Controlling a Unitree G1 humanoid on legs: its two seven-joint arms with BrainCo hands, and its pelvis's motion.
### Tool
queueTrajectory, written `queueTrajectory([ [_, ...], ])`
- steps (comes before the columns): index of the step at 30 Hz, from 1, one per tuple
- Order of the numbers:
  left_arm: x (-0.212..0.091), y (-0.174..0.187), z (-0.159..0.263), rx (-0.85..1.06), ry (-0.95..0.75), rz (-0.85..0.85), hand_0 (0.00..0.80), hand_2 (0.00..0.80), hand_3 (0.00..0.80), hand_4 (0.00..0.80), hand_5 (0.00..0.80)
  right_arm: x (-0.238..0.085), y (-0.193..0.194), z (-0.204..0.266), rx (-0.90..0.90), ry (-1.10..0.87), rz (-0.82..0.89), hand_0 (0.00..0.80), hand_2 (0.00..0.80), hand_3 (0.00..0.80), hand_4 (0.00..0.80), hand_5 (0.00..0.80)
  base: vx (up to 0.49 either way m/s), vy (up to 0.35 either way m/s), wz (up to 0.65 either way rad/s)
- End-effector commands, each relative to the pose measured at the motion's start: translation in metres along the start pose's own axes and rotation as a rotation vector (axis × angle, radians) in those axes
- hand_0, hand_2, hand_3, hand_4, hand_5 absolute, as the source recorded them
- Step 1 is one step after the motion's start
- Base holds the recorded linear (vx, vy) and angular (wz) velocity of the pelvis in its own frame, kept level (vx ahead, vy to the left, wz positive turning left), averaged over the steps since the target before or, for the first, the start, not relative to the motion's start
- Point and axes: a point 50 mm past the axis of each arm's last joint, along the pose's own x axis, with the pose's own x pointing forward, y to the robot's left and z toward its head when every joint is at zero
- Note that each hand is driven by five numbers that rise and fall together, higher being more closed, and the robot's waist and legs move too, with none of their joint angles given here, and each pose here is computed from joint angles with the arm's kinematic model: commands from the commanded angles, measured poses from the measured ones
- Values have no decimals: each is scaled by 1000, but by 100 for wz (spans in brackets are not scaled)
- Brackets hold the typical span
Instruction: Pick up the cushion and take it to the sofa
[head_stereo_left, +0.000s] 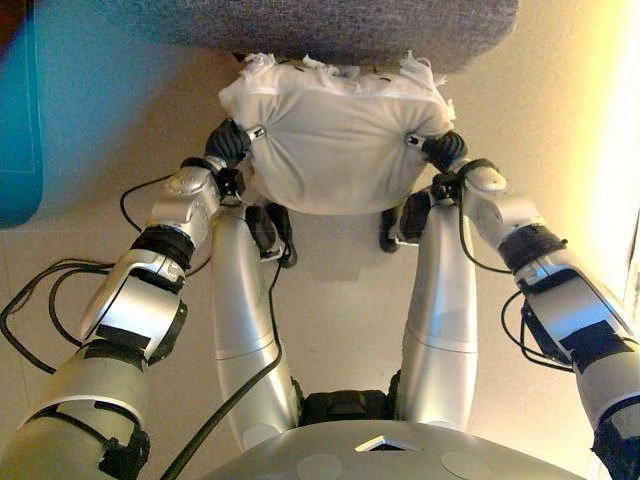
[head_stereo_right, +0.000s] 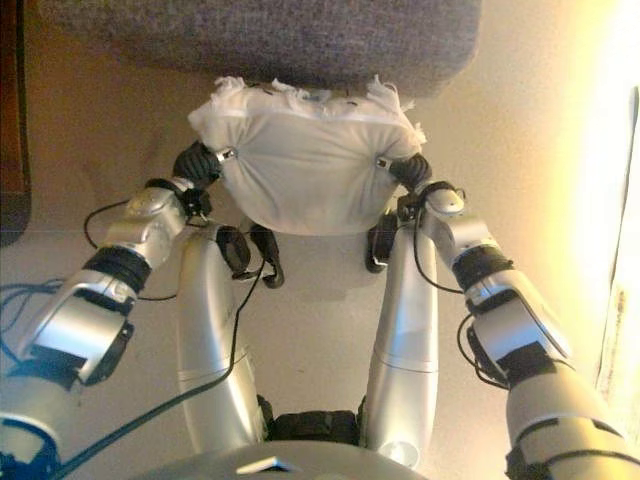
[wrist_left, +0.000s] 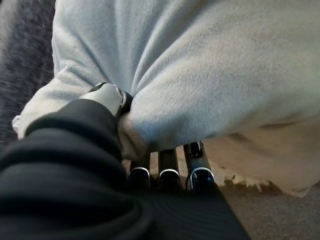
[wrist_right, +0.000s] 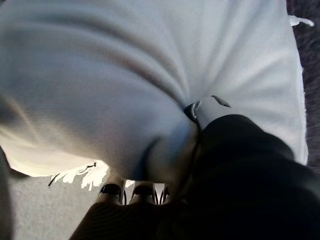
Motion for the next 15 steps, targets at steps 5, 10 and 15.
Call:
queueTrajectory([
  [5,1,-47,37,-23,-361,-59,800,800,800,800,800,-8,42,38,109,-352,137,800,800,800,800,800,-101,39,-9],
  [10,2,-40,48,-87,-420,53,800,800,800,800,800,-10,40,41,215,-414,120,800,800,800,800,800,-57,-6,8],
  [15,-6,-41,16,-82,-341,96,800,800,800,800,800,-19,49,10,267,-368,94,800,800,800,800,800,116,-20,4],
])
